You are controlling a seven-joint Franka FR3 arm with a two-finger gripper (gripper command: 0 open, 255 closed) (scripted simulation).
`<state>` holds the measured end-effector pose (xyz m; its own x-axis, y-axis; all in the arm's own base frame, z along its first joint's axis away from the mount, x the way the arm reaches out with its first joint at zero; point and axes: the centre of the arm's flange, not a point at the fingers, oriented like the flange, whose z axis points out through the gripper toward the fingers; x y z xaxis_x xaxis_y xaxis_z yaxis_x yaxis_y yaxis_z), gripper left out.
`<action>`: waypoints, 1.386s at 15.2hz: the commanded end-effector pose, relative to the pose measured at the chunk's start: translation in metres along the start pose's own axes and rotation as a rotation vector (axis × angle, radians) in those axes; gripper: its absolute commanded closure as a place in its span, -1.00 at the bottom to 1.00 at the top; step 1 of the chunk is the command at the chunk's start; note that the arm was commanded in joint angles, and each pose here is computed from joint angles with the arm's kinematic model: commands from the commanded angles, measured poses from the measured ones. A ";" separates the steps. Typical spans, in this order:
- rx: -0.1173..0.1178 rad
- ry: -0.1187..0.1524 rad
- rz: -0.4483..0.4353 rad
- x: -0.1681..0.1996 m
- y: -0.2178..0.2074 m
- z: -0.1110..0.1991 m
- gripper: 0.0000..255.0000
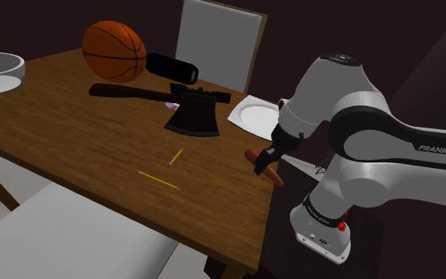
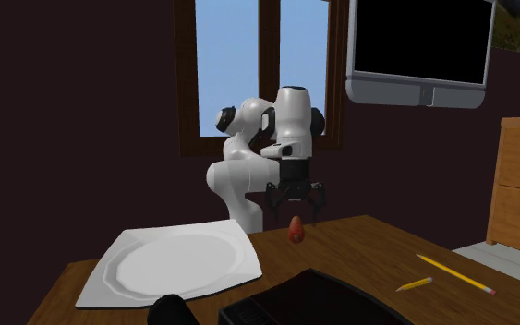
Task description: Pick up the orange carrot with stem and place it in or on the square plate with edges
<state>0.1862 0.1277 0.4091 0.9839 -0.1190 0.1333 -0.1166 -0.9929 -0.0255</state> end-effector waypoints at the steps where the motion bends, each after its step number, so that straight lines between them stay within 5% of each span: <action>1: 0.000 0.000 0.000 0.000 0.000 0.006 -1.00; 7: 0.000 0.000 0.000 0.000 0.000 0.006 -1.00; 8: 0.000 0.000 0.000 0.000 0.000 0.006 1.00; 21: 0.000 0.000 0.000 0.003 -0.001 -0.015 1.00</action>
<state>0.1876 0.1290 0.4186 0.9839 -0.1189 0.1337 -0.1165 -0.9929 -0.0258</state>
